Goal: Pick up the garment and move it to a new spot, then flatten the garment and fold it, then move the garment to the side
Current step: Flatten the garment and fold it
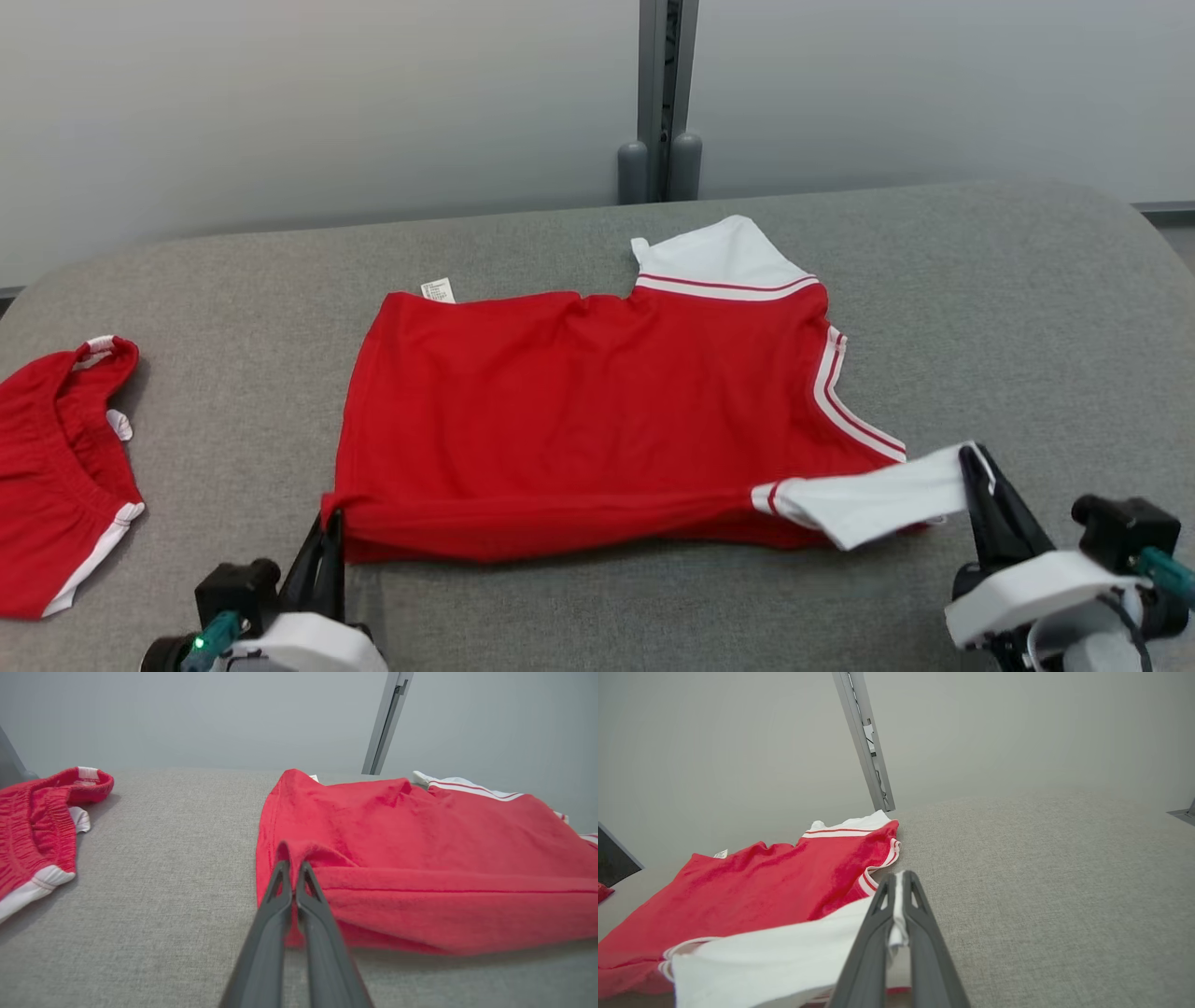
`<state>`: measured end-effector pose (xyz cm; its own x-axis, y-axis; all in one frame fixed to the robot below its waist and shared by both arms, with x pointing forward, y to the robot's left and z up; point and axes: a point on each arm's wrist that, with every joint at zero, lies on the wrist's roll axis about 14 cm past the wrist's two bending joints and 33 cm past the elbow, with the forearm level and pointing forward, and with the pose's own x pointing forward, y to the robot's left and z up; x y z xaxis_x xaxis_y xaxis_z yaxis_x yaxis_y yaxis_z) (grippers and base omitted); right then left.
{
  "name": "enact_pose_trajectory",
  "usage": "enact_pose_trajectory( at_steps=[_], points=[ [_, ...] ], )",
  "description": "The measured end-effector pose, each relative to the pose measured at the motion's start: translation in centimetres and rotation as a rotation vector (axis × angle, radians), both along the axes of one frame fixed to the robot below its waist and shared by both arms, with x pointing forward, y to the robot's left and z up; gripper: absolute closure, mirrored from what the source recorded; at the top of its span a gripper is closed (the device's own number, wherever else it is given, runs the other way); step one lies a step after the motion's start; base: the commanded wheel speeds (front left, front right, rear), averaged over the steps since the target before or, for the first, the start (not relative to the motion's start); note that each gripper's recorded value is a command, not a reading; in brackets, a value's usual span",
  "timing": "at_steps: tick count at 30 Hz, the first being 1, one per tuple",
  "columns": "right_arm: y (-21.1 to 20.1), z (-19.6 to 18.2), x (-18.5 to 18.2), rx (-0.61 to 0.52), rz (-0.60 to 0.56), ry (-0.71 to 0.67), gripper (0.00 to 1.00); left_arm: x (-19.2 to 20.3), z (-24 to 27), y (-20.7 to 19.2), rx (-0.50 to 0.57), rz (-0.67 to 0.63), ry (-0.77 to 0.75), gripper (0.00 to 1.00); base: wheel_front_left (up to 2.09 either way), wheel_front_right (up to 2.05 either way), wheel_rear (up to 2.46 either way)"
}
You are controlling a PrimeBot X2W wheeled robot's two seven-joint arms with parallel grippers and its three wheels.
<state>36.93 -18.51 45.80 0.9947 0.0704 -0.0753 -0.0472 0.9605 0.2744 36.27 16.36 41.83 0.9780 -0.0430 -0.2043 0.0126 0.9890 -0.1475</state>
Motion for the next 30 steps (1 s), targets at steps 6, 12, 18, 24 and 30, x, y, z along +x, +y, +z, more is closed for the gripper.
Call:
enact_pose_trajectory(
  at_steps=[6, 12, 18, 24, 30],
  points=[
    [0.2, 0.4, 4.1, -0.048, 0.028, -0.004, 1.00, 3.4, -0.1, -0.6, 0.032, -0.022, 0.005, 1.00, 0.00, 0.00, 0.00],
    [0.6, -0.5, 8.0, -0.083, 0.051, 0.025, 1.00, 6.3, -1.3, -0.7, 0.053, -0.027, 0.042, 1.00, 0.00, 0.00, 0.00],
    [0.8, -1.5, 10.1, -0.094, 0.054, 0.050, 1.00, 7.8, -2.0, -0.8, 0.072, -0.042, 0.059, 1.00, 0.00, 0.00, 0.00],
    [1.5, -2.6, 11.4, -0.119, 0.075, 0.080, 1.00, 9.2, -2.6, -0.7, 0.093, -0.044, 0.073, 0.86, 0.00, 0.00, 0.00],
    [1.3, -0.8, 12.5, -0.103, 0.052, 0.012, 0.00, 9.7, -2.4, 0.2, 0.091, 0.007, 0.063, 0.00, 0.00, 0.00, 0.00]
  ],
)
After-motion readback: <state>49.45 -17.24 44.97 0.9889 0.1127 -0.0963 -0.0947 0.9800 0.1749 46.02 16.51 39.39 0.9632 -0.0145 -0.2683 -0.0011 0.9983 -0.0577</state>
